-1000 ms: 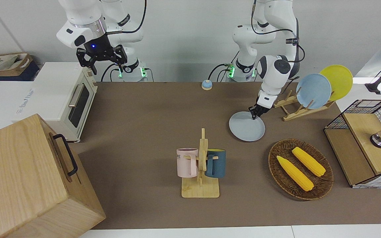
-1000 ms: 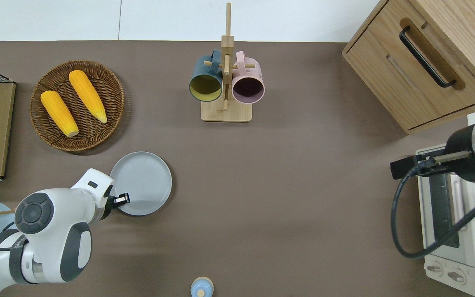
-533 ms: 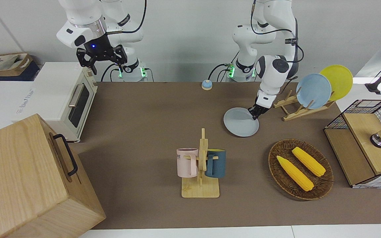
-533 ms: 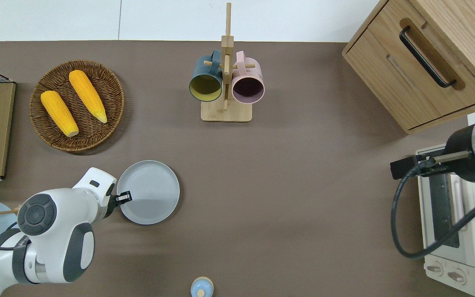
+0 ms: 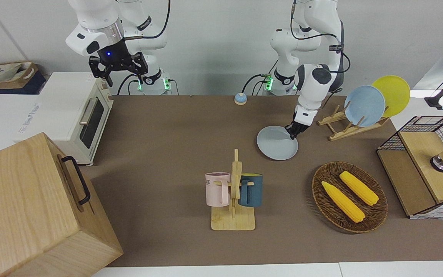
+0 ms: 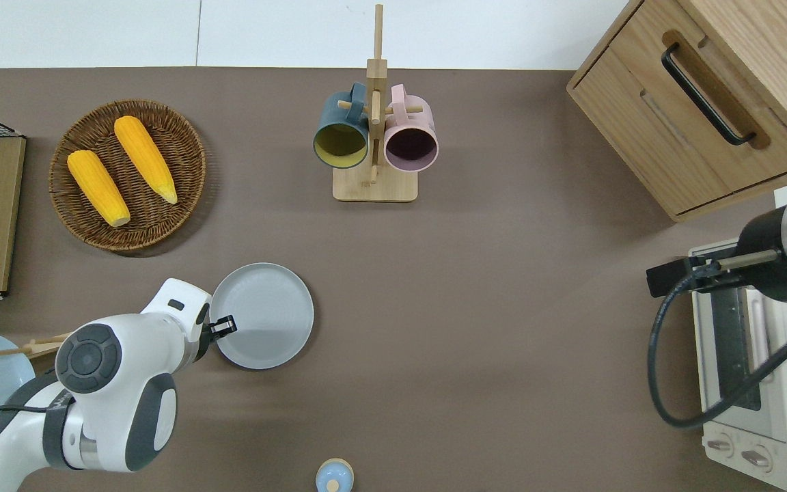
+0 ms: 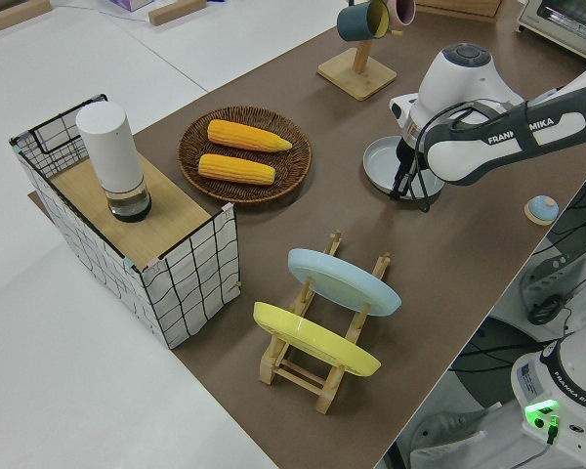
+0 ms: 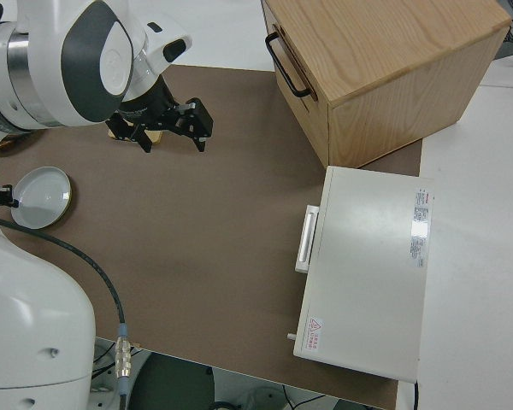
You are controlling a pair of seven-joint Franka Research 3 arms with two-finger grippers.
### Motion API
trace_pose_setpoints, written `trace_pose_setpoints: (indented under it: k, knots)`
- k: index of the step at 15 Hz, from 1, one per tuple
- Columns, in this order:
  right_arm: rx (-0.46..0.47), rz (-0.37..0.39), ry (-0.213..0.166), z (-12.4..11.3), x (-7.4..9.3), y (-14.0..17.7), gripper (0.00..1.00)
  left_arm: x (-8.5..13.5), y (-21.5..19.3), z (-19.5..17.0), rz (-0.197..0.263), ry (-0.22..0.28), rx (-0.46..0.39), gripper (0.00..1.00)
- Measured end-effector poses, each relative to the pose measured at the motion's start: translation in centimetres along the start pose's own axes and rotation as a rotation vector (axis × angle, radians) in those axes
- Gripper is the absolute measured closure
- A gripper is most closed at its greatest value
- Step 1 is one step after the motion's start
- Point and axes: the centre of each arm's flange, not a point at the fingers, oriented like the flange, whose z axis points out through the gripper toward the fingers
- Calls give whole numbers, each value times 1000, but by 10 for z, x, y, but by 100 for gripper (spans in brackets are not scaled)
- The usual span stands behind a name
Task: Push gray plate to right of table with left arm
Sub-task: 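Push the gray plate with the left gripper away from the basket, then keep pushing the gray plate with the left gripper toward the toaster oven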
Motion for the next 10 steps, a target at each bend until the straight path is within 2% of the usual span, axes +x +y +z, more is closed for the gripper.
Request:
trace_pose_setpoints:
  k: [10]
  knots:
    - [0,0,0,0,0,0,1,-39,68,2,-76,-6,-11,96]
